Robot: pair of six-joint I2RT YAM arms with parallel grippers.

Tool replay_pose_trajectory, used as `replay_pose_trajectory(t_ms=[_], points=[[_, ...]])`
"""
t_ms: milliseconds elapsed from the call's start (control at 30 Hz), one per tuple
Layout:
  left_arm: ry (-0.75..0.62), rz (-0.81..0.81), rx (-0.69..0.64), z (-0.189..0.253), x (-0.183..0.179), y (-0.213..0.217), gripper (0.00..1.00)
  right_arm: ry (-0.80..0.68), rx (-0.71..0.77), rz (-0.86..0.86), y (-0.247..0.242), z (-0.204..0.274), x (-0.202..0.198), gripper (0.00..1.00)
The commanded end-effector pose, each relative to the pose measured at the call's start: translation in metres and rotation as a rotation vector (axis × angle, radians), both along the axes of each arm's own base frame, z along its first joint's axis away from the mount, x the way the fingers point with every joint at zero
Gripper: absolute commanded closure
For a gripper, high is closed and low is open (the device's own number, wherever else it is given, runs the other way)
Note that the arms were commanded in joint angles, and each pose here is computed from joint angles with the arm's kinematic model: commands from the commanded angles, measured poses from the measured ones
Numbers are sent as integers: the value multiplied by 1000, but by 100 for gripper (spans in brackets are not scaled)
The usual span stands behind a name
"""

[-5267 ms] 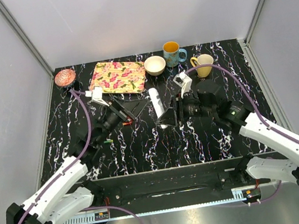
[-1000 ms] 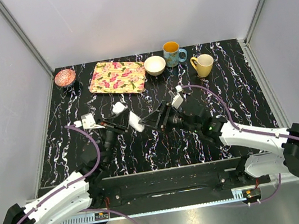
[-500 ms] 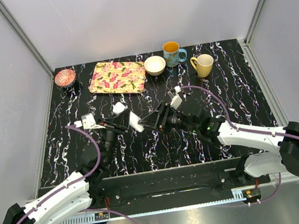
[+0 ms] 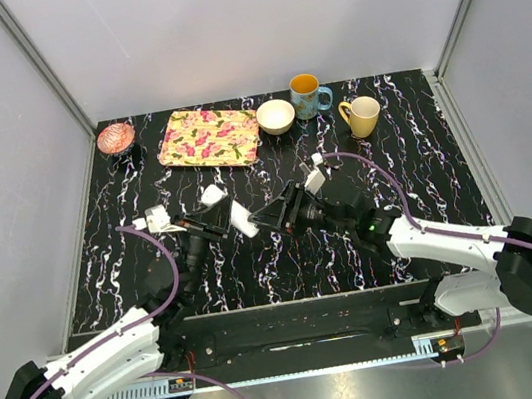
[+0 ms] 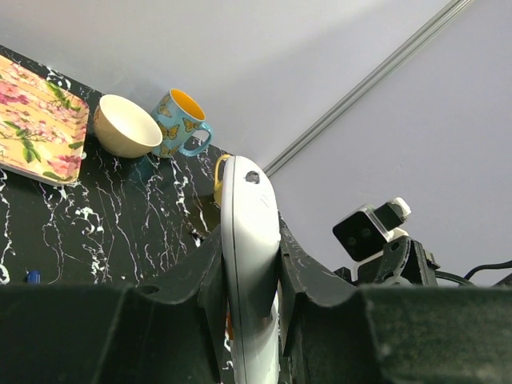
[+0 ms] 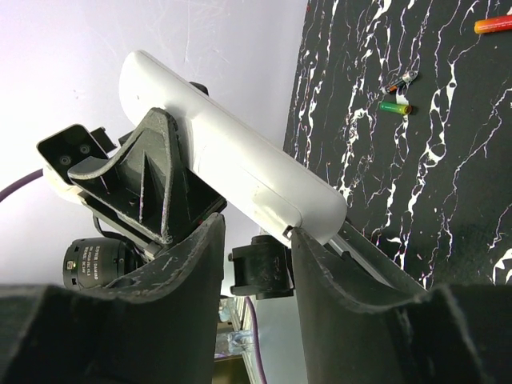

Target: Load the batteries into the remote control

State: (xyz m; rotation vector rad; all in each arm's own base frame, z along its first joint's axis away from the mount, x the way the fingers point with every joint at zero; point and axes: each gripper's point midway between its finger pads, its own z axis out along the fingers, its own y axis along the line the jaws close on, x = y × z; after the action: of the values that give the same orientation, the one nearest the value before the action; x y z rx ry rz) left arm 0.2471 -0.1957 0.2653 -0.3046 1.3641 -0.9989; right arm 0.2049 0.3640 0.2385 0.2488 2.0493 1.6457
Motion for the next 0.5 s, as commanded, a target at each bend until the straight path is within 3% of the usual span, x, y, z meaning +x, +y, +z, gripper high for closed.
replay_pose_trajectory(t_ms=[0, 467], points=[[-62, -102, -98, 23, -16, -11, 100, -93, 95, -9, -1, 36, 10, 53], [-42, -61, -50, 16, -10, -10, 100, -131, 109, 30, 0, 50, 4, 63]])
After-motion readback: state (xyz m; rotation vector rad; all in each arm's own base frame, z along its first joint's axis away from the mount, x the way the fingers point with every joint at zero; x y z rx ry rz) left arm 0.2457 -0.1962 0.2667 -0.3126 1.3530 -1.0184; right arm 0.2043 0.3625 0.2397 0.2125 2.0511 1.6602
